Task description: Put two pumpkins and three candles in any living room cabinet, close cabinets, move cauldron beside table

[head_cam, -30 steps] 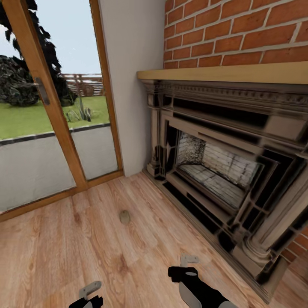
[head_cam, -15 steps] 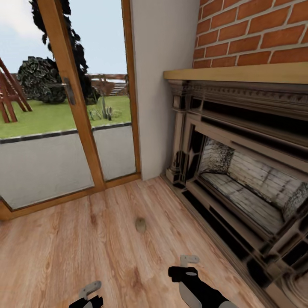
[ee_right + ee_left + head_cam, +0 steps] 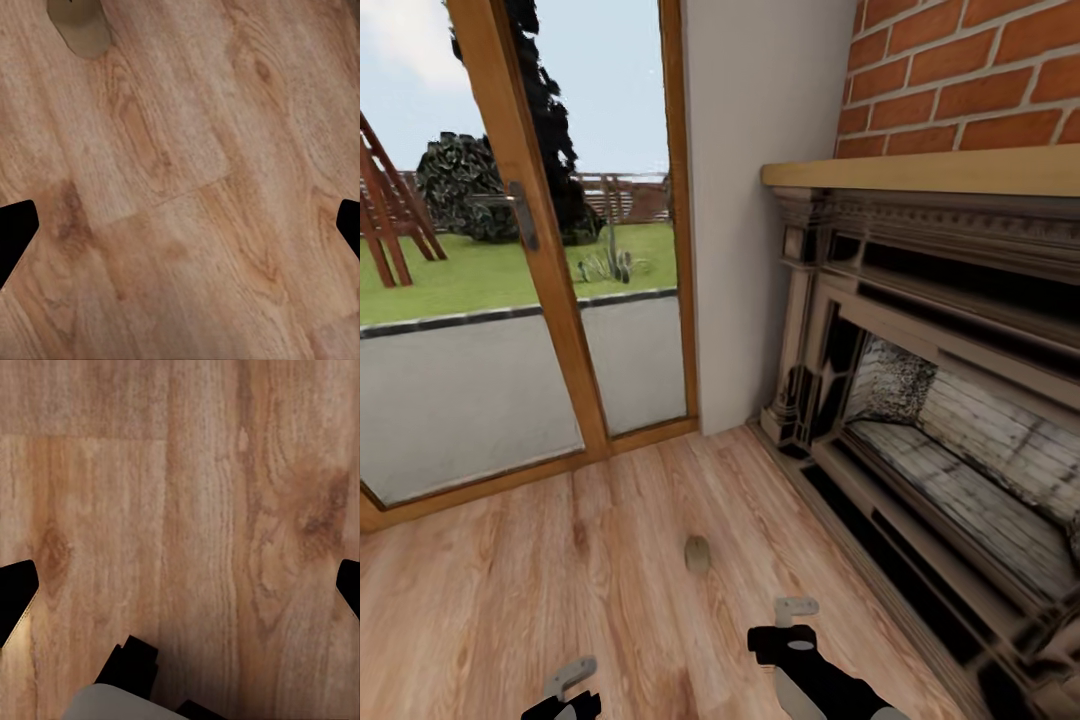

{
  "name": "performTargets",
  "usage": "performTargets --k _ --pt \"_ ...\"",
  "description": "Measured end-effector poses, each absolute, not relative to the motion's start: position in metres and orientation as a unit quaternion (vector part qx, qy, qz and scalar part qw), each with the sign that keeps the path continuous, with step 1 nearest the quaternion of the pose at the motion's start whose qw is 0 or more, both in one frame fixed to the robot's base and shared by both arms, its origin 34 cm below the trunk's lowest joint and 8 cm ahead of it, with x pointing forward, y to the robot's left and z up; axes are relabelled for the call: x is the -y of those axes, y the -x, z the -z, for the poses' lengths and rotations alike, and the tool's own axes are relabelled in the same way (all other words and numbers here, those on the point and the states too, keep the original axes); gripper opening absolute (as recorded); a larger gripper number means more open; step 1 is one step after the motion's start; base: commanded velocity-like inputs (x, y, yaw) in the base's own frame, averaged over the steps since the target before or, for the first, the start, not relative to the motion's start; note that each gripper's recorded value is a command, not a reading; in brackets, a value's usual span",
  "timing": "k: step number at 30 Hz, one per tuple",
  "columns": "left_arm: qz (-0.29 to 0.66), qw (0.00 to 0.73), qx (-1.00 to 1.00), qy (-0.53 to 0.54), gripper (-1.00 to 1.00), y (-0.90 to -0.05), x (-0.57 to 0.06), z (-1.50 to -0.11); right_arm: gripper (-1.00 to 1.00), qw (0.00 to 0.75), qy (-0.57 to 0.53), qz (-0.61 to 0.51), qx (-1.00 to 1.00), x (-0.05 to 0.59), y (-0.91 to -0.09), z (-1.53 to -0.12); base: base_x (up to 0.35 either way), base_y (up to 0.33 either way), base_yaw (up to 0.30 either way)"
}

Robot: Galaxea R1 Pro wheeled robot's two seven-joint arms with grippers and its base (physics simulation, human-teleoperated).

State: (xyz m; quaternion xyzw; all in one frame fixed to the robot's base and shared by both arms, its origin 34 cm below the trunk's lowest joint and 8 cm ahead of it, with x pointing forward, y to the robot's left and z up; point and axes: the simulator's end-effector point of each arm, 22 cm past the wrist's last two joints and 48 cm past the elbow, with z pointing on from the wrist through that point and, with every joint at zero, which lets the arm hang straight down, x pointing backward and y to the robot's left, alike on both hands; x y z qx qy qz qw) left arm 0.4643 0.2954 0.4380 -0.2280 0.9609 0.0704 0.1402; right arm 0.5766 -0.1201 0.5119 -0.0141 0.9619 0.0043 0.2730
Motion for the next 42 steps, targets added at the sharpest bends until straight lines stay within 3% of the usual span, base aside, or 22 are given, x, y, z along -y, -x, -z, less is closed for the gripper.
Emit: performTargets --k 15,35,42 --pt "-0.070 0.139 -0.961 0.227 1.00 -0.4629 -0.2939 -0.4374 1.00 0.275 0.019 -0.004 -0.961 0.1184 -0.5772 -0.5128 0.280 0.138 0.010" --pt "-0.068 0.143 -0.961 0.227 1.00 -0.4656 -0.2923 -0.4400 1.00 0.278 0.020 -0.005 -0.960 0.1178 -0.5793 -0.5165 0.281 0.027 0.238" --pt "-0.068 0.143 -0.961 0.226 1.00 -0.4661 -0.2923 -0.4403 1.00 0.280 0.021 -0.005 -0.960 0.1167 -0.5801 -0.5178 0.327 0.007 0.068"
